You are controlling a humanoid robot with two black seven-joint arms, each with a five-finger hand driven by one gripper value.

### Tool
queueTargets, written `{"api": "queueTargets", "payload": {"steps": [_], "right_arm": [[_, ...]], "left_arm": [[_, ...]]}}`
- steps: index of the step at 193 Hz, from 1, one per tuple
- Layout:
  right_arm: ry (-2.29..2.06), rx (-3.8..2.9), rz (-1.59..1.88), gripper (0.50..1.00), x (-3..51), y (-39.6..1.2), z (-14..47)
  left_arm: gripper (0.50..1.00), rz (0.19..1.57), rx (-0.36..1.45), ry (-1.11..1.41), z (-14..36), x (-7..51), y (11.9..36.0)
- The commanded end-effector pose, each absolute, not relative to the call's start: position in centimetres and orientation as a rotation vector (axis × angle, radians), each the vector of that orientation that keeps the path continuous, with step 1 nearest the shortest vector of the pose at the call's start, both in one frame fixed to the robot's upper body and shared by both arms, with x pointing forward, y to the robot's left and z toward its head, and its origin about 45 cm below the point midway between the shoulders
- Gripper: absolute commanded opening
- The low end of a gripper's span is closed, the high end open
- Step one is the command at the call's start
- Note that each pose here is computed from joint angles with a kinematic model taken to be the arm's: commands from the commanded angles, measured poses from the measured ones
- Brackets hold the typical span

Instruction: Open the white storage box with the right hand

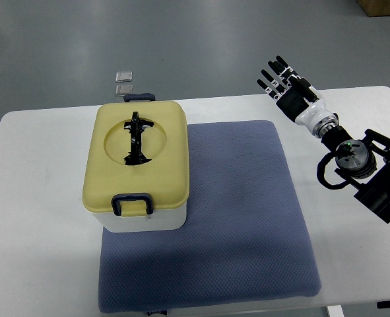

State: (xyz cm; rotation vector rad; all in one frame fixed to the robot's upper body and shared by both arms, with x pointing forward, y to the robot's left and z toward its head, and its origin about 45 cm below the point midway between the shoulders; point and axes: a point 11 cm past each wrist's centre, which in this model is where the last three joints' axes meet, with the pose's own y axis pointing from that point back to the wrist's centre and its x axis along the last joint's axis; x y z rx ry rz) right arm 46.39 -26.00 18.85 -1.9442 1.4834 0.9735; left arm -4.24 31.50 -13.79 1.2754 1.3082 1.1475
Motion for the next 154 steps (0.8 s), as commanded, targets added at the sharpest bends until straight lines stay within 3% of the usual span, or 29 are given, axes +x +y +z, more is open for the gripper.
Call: {"api": "queueTargets", "payload": {"steps": [1,81,106,154], "right_arm": [[1.483,-1.946,0.974,0.930,46.4,-26.0,18.8],[1.489,-2.198,0.845,0.930,46.5,-24.6,19.6],[1.475,-2.592,0.531,0.930,47.3,-22.3,21.7],[1.157,-3.387,-0.419,0.930,48.6,-19.4,27.2]], "left_arm": [[1.000,1.146,1.274,1.309,-13.8,-4.2,31.4],[1.000,1.150,1.278,1.307,-13.8,-4.2,31.6],[1.000,1.150,1.278,1.307,-13.8,-4.2,31.6],[1.000,1.145,1.273,1.309,-13.8,-4.2,31.4]]}}
